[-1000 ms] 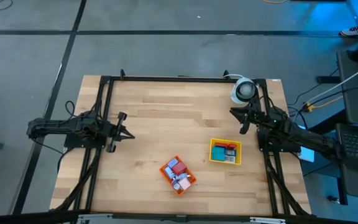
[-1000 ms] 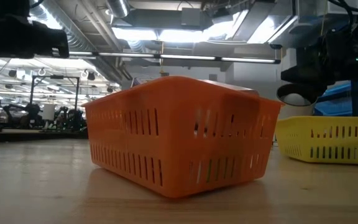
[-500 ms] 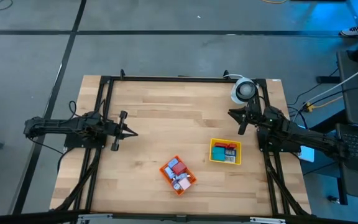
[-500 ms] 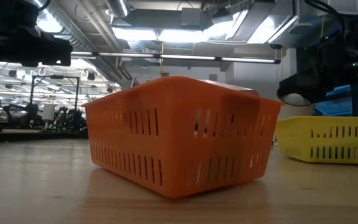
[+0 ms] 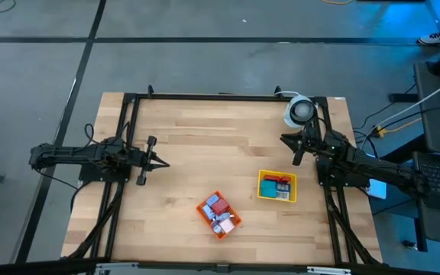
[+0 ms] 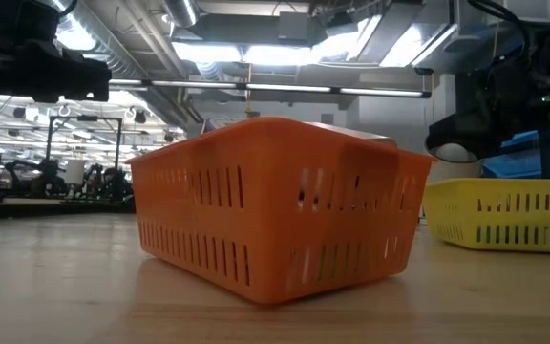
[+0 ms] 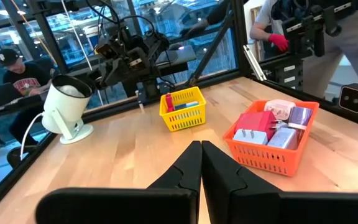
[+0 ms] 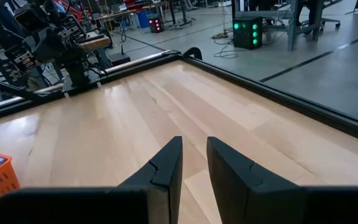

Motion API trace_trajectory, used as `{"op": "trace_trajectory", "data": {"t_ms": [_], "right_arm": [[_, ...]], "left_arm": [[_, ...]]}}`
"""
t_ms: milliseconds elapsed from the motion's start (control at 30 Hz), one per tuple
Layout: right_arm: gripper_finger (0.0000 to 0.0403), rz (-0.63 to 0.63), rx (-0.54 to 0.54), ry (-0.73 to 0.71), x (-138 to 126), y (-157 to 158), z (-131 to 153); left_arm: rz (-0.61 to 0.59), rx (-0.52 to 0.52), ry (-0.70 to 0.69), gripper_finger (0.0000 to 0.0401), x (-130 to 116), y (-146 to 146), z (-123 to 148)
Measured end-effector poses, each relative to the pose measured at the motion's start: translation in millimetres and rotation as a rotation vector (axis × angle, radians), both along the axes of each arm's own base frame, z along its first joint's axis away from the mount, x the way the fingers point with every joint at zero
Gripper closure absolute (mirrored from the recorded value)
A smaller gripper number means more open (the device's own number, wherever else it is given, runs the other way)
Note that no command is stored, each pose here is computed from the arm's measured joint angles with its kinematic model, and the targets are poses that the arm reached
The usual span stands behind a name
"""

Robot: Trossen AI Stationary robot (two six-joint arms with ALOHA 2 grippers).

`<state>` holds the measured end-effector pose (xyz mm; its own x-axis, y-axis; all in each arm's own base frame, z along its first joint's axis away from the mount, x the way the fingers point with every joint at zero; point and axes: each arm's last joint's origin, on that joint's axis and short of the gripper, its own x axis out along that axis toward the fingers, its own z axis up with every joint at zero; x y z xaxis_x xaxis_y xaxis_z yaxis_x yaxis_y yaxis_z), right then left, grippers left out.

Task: Pick & Place Office items
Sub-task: Return to Home Position

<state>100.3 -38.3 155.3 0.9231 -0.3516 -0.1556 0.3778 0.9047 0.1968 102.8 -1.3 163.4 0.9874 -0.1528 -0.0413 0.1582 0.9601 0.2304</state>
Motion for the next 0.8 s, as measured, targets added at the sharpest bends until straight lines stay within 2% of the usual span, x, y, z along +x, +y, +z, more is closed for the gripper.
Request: {"op": "trace_trajectory", "data": {"t_ms": [800], "right_arm": [[0.0323, 0.000, 0.000, 0.000, 0.0, 0.0, -0.1]], "left_arm": [[0.000, 0.000, -0.001, 0.0397, 0.0, 0.0, 0.1]]}}
